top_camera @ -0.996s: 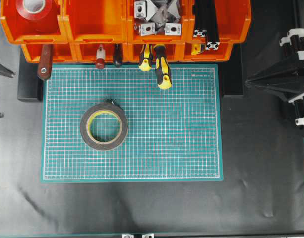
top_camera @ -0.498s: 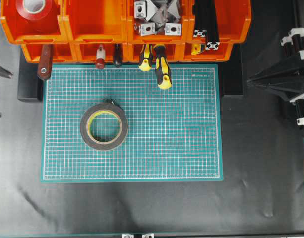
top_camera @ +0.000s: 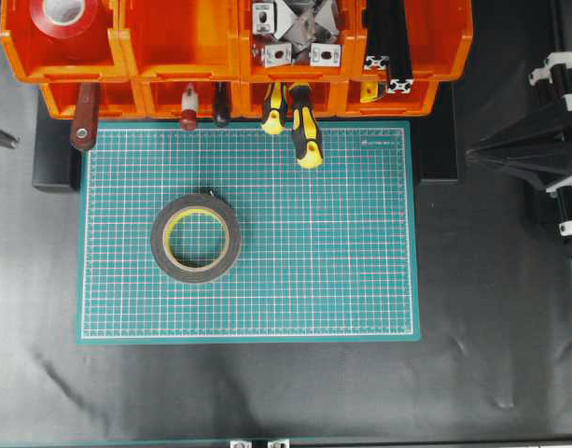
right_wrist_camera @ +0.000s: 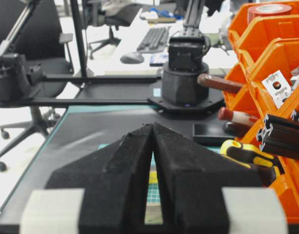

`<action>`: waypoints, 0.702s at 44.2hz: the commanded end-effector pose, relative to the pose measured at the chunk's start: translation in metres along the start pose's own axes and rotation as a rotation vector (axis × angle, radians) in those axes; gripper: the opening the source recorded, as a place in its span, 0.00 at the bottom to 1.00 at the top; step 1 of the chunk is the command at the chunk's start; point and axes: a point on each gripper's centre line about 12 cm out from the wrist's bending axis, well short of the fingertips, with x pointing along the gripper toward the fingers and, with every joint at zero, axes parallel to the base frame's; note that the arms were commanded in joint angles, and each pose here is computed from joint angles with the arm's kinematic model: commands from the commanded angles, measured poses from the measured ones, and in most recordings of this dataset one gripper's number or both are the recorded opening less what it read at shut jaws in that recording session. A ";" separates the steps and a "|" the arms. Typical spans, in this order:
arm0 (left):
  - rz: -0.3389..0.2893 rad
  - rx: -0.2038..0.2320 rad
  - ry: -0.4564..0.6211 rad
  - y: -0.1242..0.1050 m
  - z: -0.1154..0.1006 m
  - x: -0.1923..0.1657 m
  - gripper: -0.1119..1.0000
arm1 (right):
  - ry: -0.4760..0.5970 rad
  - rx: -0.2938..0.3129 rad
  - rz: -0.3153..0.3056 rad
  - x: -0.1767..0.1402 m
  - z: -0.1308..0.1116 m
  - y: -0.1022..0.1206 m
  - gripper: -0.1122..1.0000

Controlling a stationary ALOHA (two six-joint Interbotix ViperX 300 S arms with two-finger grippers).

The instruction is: Pick foam from container rack with left arm.

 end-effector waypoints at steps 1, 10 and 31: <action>-0.007 -0.002 -0.018 -0.001 0.005 0.001 0.81 | -0.034 0.003 0.003 0.002 0.011 0.001 0.10; -0.006 -0.003 -0.015 -0.001 0.005 0.001 0.81 | -0.049 0.003 0.003 0.002 0.013 0.001 0.10; -0.007 -0.003 0.000 -0.001 0.001 0.003 0.81 | -0.015 0.003 0.003 0.003 0.005 0.001 0.10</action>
